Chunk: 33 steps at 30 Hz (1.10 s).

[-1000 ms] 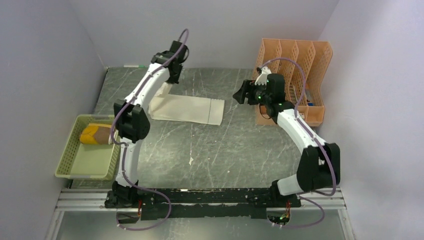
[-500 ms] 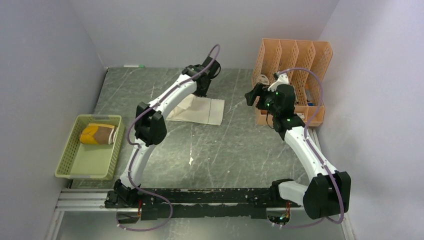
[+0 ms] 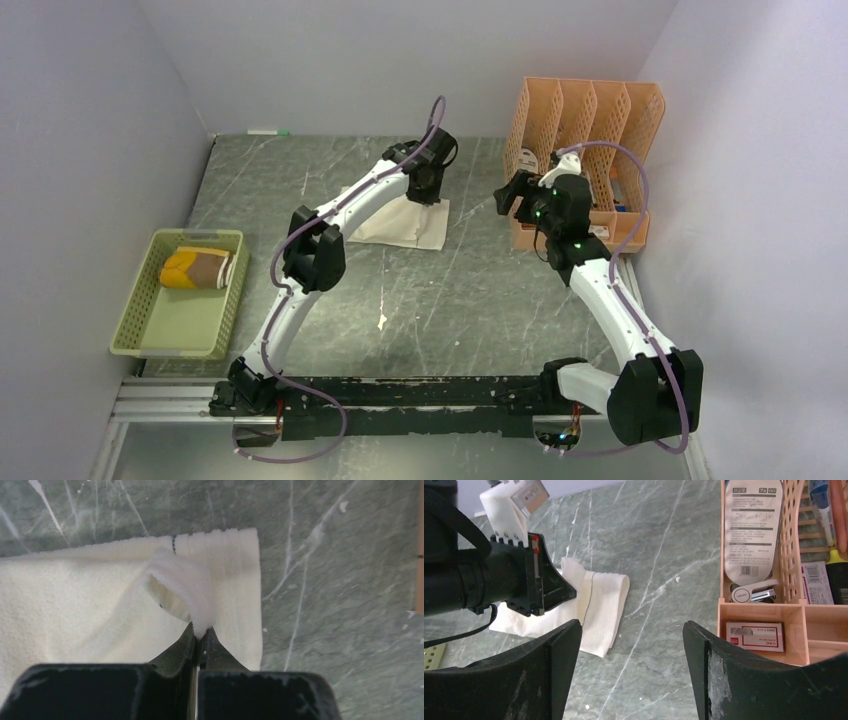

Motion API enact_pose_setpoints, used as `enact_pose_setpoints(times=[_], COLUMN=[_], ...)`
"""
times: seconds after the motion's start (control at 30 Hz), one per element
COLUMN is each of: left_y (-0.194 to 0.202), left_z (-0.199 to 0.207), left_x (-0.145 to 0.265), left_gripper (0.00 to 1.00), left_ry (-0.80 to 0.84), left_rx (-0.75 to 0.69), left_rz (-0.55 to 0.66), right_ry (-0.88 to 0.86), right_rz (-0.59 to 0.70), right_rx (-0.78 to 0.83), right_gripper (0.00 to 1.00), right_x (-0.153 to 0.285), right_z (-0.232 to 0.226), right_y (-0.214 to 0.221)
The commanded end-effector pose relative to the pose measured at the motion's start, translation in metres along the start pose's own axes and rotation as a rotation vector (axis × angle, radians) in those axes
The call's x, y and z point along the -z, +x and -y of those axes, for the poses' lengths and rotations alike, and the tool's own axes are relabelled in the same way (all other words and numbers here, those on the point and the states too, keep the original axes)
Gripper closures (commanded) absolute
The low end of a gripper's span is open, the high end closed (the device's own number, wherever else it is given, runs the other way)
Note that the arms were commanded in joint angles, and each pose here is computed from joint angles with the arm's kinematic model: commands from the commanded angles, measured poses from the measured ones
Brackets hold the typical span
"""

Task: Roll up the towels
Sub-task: Fold the towel at the center of the board.

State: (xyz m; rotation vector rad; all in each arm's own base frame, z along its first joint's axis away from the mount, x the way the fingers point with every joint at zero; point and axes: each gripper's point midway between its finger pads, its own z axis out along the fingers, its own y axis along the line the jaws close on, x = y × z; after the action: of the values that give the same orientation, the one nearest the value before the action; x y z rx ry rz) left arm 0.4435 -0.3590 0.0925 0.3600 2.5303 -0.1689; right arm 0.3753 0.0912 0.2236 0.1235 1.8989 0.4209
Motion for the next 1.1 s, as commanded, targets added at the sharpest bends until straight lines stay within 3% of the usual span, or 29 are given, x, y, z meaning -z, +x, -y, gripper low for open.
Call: enact_pose_setpoints(times=[0.0, 0.3, 0.57, 0.73, 0.93, 1.07], left_y=[-0.013, 0.004, 0.007, -0.03, -0.074, -0.083], left_z=[0.025, 0.028, 0.022, 0.006, -0.042, -0.06], left_x=[0.003, -0.024, -0.025, 0.013, 0.083, 0.13], left_gripper=[0.93, 0.91, 0.29, 0.22, 0.2, 0.09], left_ry=[0.105, 0.115, 0.108, 0.116, 0.193, 0.328], left_rx=[0.089, 0.12, 0.131, 0.16, 0.224, 0.191], left_rz=[0.04, 0.0, -0.005, 0.116, 0.268, 0.365], right_ry=[0.015, 0.023, 0.034, 0.031, -0.018, -0.056], right_rz=[0.035, 0.024, 0.012, 0.007, -0.013, -0.026], right_rx=[-0.003, 0.005, 0.009, 0.003, -0.016, -0.04], right_gripper=[0.25, 0.24, 0.23, 0.23, 0.23, 0.23], right_x=[0.002, 0.003, 0.001, -0.001, -0.006, -0.013], right_z=[0.004, 0.007, 0.01, 0.011, 0.007, 0.004], right_y=[-0.007, -0.003, 0.0, 0.004, 0.022, 0.034])
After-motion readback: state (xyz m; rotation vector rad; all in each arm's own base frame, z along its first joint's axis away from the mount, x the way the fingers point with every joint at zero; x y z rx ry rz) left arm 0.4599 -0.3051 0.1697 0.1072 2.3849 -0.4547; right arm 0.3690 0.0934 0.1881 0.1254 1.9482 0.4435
